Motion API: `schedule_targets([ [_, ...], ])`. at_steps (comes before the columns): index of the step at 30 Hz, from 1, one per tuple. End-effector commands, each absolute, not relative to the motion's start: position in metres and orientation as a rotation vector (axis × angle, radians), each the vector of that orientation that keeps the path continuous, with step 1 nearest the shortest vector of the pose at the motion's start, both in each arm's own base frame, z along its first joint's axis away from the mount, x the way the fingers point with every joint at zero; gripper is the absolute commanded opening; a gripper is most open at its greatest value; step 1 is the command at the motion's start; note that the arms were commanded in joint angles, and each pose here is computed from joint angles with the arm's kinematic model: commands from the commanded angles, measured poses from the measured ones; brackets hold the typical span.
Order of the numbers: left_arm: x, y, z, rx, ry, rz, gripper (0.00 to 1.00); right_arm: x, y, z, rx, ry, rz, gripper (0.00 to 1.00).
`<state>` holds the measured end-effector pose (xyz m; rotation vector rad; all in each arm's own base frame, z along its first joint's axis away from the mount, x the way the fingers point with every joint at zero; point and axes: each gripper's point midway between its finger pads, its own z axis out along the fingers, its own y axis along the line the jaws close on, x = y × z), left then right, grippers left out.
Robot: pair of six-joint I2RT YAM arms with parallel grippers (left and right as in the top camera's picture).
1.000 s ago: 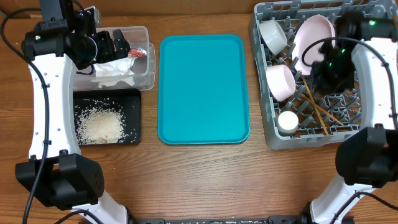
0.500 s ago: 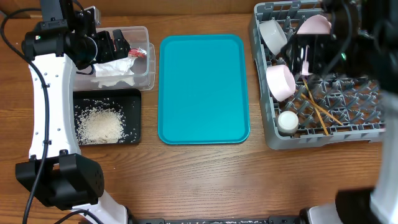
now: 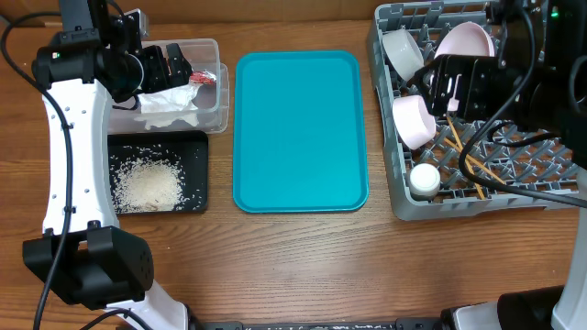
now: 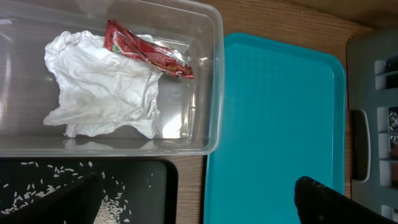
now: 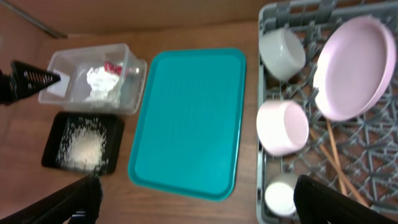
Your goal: Sort waste into correct bins and load items into the dishwasher
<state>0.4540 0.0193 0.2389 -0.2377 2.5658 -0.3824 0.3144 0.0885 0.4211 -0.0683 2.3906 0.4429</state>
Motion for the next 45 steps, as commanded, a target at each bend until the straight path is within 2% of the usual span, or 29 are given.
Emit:
schedule_targets([
  [1,0.452,0.019,0.257,-0.211,2.525,-0.366,1.0,0.326,0.081,0.423,-0.036,2.366,0.389,1.0],
  [12,0.452,0.019,0.257,-0.211,2.525,-0.366,1.0,0.359,0.074,0.438,-0.083,2.071,0.316,1.0],
  [18,0.452,0.019,0.257,-0.21,2.524,-0.367,1.0,0.354,0.055,0.399,-0.042,1.919,0.288,1.0],
  [26,0.452,0.019,0.257,-0.21,2.524,-0.366,1.0,0.308,0.039,0.308,-0.016,1.798,0.261,1.0],
  [34,0.452,0.019,0.257,-0.21,2.525,-0.366,1.0,0.273,0.034,0.249,-0.02,1.588,0.257,1.0],
  [45,0.452,0.019,0.257,-0.21,2.524,-0.366,1.0,0.255,0.035,0.198,-0.028,1.537,0.263,1.0],
])
